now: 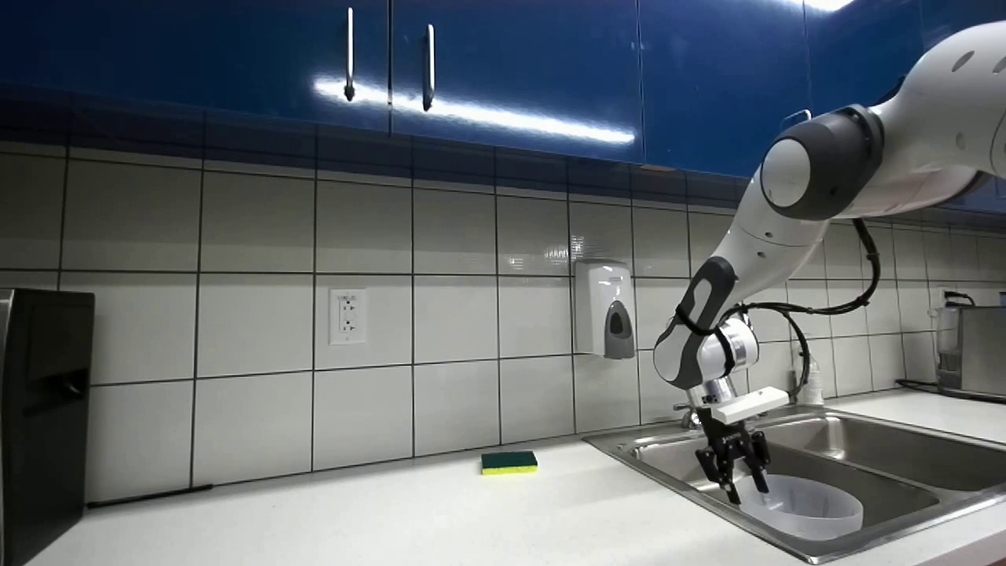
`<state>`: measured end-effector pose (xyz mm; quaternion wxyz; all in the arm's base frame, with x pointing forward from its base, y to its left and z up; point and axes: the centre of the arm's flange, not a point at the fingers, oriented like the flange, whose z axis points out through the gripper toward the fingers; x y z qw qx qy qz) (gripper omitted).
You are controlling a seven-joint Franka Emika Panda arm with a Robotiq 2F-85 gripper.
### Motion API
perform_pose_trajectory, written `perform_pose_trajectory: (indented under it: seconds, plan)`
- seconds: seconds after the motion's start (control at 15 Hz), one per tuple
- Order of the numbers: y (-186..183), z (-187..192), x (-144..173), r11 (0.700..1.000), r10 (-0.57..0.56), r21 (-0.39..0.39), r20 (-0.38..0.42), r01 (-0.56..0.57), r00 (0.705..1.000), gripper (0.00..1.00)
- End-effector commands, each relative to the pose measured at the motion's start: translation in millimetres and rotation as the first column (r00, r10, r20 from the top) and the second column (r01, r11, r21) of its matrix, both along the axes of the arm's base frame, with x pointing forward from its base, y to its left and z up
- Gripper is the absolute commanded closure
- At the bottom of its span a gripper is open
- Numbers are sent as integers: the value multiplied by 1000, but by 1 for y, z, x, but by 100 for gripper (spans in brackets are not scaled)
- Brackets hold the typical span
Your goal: Put the bowl inside the sink
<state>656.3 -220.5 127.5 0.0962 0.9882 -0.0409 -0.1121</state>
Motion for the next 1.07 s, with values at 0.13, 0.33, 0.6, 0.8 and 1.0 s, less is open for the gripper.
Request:
perform_pose_trajectory:
  seconds: [0.13, 0.33, 0.6, 0.8, 1.0]
  plan:
    - [-2, 43, 2, 1000, 18, -16, 11, -18, 1000, 0]
    - [-5, 68, 7, 1000, 0, -10, 25, 0, 1000, 0]
    - [-13, 97, 4, 1000, -29, -4, 31, 30, 999, 0]
    - [-22, 119, -5, 998, -57, 9, 42, 57, 997, 0]
    - [-26, 140, -20, 996, -84, 23, 48, 83, 995, 0]
